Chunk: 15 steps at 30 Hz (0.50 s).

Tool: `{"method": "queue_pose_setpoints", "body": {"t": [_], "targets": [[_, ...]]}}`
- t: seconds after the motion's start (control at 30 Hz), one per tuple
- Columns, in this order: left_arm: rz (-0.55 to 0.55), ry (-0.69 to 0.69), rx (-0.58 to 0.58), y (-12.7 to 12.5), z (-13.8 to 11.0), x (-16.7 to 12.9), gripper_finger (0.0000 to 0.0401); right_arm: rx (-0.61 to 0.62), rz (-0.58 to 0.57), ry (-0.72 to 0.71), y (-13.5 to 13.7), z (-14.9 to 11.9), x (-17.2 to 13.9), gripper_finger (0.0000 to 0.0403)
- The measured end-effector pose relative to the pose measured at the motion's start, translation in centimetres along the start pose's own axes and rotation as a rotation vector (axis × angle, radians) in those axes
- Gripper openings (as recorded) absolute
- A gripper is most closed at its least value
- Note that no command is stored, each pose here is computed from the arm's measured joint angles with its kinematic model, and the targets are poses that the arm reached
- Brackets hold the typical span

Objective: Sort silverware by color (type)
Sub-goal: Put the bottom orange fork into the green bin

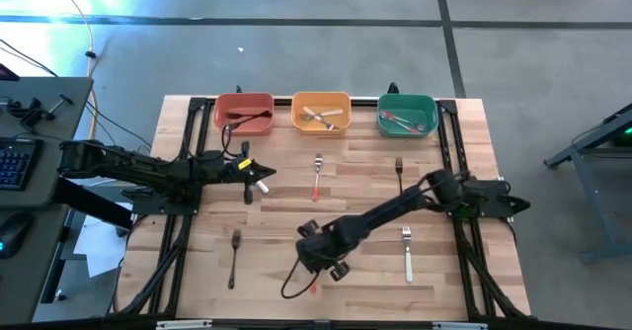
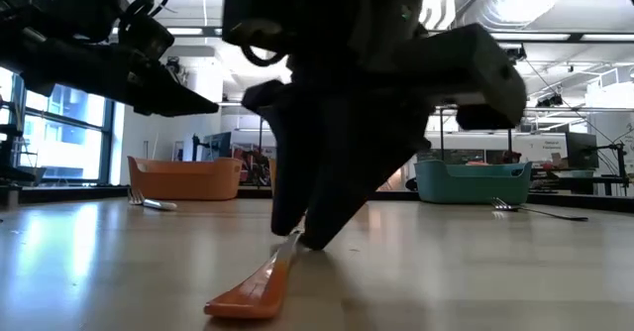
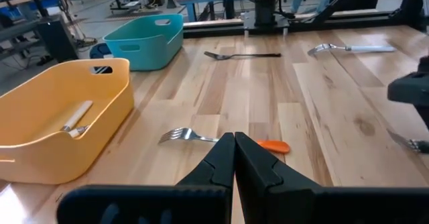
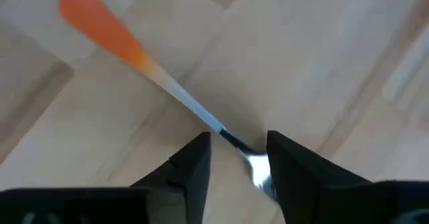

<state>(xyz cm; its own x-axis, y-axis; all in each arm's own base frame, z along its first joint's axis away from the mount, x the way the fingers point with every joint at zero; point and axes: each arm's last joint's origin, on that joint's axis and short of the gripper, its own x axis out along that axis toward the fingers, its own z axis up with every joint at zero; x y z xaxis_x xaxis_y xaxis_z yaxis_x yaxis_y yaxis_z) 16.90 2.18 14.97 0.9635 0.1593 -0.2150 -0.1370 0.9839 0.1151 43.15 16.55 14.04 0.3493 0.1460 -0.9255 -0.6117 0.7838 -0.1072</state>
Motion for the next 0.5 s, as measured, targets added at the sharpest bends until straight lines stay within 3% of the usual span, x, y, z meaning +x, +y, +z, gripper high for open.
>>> {"method": "queue_pose_setpoints", "body": {"t": [0.17,0.4,0.5], "targets": [[0.020,0.010,0.032,0.1,-0.1,0.0,0.0000,0.028,0.078,0.028,-1.2,0.1,0.9,0.0118],[0.029,0.013,0.035,0.1,-0.1,0.0,0.0000,0.119,0.118,0.063,-2.4,-0.9,1.3,0.0014],[0.029,0.015,0.035,0.1,-0.1,0.0,0.0000,0.115,0.122,0.071,-2.5,-1.0,1.3,0.0013]]}}
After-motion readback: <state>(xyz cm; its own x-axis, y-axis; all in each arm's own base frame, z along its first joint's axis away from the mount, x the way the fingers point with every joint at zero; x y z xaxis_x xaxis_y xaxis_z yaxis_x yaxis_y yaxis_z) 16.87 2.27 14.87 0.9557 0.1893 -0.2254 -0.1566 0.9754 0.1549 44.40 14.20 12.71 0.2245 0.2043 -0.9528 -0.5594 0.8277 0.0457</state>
